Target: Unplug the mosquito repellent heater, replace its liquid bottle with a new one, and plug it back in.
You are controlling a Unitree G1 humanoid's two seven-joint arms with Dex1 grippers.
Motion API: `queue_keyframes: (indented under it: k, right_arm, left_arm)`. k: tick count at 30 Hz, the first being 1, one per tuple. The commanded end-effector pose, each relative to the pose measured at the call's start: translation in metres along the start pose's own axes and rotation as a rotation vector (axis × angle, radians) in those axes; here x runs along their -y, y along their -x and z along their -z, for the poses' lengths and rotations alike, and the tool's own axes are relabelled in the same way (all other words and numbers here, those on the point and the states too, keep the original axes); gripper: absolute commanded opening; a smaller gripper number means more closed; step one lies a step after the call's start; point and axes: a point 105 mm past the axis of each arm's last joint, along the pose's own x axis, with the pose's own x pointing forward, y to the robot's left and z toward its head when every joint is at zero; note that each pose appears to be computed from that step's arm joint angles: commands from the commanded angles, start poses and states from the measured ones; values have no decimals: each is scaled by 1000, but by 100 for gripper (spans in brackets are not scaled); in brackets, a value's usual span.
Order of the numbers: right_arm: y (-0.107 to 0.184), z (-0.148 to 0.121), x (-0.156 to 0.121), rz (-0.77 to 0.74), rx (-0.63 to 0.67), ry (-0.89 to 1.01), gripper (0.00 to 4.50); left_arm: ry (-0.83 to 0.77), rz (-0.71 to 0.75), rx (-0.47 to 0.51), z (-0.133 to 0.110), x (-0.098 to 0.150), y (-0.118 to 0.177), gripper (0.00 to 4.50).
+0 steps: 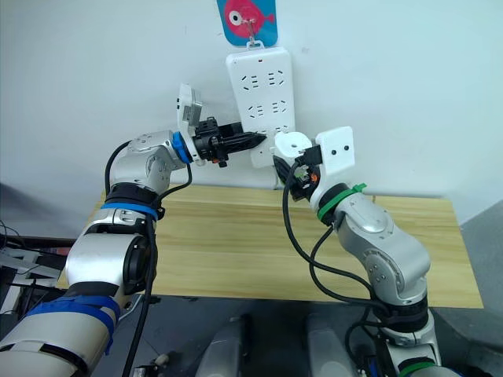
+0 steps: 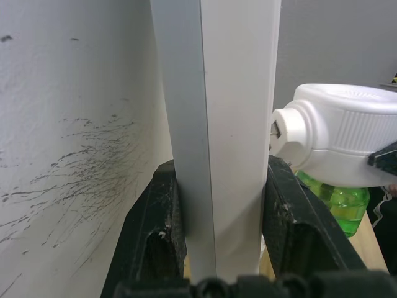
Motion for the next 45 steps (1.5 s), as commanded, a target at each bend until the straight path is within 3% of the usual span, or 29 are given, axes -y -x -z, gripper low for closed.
queue_keyframes:
  k: [1,35,45]
  right_arm:
    - [1,-14,1,12,52,0,303]
    - [-3,-27,3,29,99,-361,303]
    - [-6,-23,0,21,61,-324,303]
  left_arm:
    - [-56,40,24,-16,5,-7,130]
    - [-87,45,17,-16,5,-6,130]
    - [-86,54,23,-16,7,-10,130]
